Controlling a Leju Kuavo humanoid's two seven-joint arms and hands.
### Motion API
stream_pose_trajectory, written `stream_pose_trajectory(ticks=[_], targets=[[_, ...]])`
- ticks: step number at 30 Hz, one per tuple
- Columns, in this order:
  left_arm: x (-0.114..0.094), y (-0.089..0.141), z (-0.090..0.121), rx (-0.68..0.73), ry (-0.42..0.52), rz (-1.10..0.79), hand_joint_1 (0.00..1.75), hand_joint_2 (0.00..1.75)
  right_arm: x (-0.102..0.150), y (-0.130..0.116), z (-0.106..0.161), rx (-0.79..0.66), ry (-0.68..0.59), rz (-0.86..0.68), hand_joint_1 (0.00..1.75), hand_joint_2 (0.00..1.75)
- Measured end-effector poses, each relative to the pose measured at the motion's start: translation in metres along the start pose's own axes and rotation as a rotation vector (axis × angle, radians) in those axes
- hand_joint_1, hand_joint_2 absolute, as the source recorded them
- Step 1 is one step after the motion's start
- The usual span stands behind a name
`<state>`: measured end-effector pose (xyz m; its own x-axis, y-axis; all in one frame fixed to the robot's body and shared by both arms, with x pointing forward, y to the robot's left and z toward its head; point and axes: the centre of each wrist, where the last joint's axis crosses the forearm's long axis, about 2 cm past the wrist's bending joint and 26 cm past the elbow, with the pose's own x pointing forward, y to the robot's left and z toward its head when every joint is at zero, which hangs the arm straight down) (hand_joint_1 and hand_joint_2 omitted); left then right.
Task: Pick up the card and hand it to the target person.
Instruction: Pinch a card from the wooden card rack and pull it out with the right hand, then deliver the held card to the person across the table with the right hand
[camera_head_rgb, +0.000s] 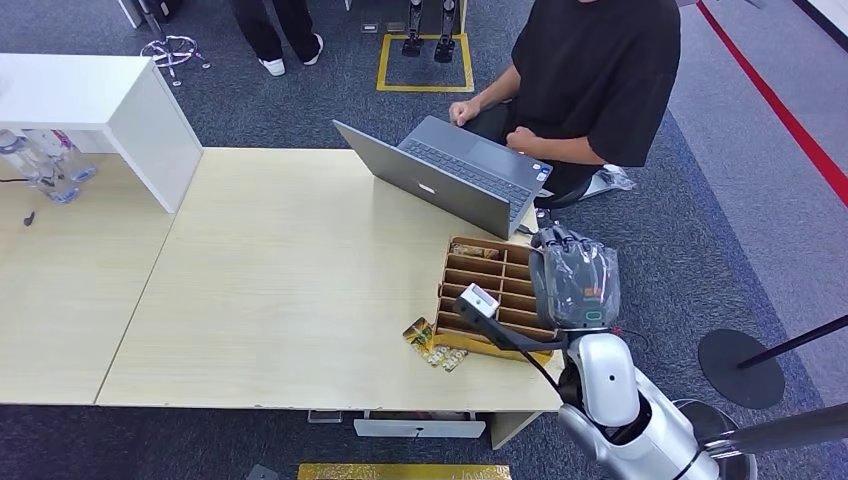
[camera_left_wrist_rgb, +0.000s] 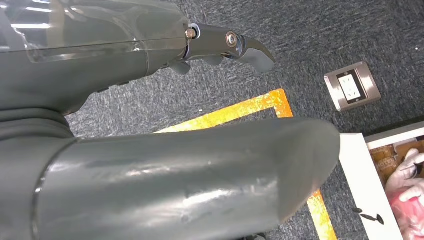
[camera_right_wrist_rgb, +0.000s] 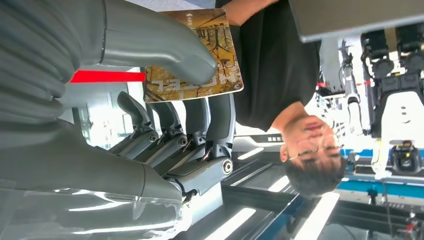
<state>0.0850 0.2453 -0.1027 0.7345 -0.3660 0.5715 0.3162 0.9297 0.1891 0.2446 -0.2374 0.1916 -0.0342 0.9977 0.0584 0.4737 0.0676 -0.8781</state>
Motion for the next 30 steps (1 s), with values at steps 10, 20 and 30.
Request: stream_pose_trajectory(ticks=[10,20,30], targets=[[0.005,-0.001,-0.002,-0.001,-0.006,-0.003,0.00,0.00,-0.019,-0.004,-0.011,-0.044,0.055,-0.047,1.54,1.75],[0.011,-0.002,-0.004,-0.016,0.001,-0.023,0.00,0.00,-0.041,0.001,-0.026,-0.052,0.086,0.005,1.54,1.75],[0.019,-0.003,-0.007,-0.031,-0.015,-0.052,0.00,0.00,-0.048,0.008,-0.046,-0.044,0.097,0.051,1.52,1.75]])
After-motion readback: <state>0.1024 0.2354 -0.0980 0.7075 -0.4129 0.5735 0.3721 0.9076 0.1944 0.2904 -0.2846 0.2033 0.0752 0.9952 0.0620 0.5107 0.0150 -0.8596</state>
